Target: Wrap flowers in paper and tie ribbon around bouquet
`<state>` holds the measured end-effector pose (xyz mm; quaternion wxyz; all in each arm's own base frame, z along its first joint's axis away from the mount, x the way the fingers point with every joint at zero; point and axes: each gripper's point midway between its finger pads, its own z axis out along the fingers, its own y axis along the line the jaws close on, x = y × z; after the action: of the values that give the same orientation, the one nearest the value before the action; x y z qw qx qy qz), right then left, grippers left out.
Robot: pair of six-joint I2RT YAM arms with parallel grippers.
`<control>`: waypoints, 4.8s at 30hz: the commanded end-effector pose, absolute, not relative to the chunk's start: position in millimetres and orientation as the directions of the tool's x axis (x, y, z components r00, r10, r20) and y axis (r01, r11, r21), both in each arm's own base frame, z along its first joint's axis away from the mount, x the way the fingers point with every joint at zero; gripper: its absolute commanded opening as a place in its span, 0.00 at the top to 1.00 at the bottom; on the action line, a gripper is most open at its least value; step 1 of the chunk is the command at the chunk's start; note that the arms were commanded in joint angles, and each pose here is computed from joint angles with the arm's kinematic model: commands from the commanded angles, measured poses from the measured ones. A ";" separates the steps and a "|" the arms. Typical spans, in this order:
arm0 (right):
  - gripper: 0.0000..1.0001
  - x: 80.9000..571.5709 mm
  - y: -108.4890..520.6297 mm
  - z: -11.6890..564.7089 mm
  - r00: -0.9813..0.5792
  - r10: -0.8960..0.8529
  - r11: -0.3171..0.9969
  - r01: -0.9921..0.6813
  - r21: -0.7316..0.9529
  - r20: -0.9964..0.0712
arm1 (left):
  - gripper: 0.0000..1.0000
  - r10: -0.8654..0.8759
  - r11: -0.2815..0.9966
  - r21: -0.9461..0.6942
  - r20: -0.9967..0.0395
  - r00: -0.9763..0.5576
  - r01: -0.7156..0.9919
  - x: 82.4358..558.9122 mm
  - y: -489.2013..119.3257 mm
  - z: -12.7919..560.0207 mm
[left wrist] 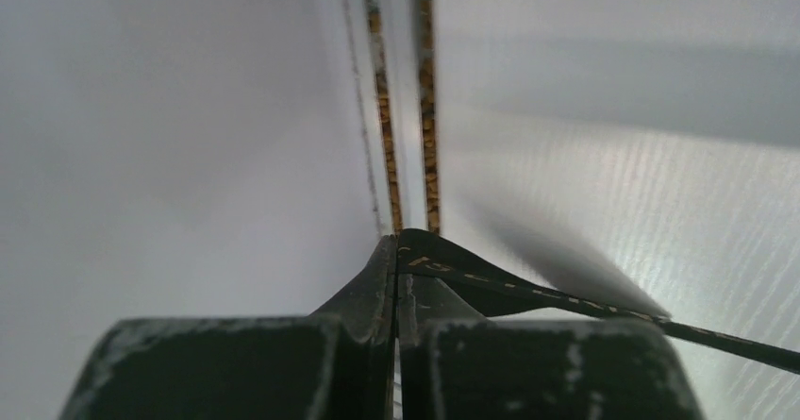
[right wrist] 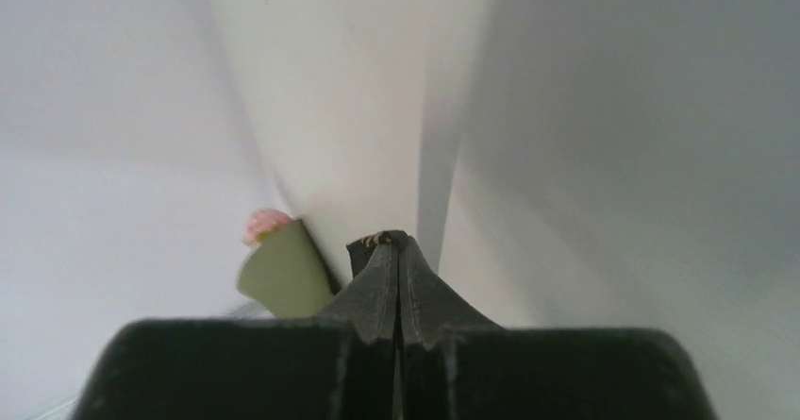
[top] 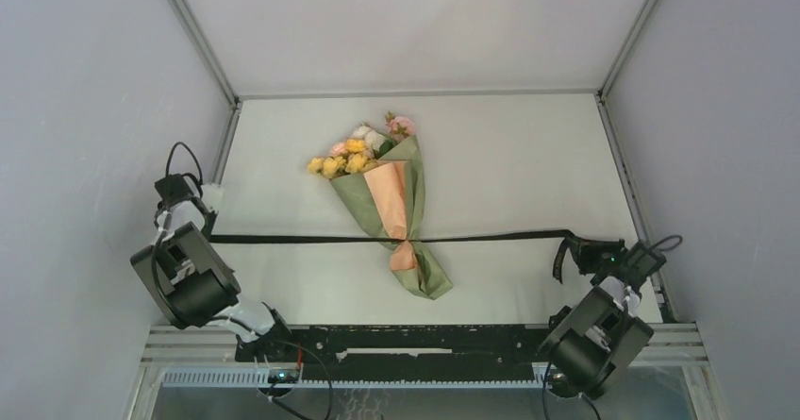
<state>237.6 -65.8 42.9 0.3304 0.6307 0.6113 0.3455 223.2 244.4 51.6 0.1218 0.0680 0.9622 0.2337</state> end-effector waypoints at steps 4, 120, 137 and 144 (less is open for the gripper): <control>1.00 317.2 40.3 169.0 -0.352 0.739 0.638 0.092 0.765 -0.574 | 1.00 0.320 0.885 0.446 -0.379 -0.868 0.132 299.2 162.8 133.6; 1.00 314.4 327.3 228.8 -0.420 -0.015 0.531 -0.772 0.349 -0.907 | 0.72 0.410 0.413 -0.224 -0.820 -0.400 0.883 301.2 -267.8 252.2; 1.00 314.9 296.5 227.4 -0.477 0.014 0.623 -0.683 0.381 -0.879 | 0.26 0.562 0.706 -0.214 -0.409 -0.718 0.675 266.7 -185.1 69.6; 1.00 311.1 291.3 232.3 -0.461 0.026 0.629 -0.682 0.373 -0.887 | 0.46 0.438 0.797 -0.265 -0.365 -0.821 0.543 270.8 -191.3 46.0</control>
<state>312.3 295.1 204.0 0.4397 -0.2211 0.7894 0.3668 263.1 -184.0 50.8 0.1328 0.3077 0.9257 -0.1757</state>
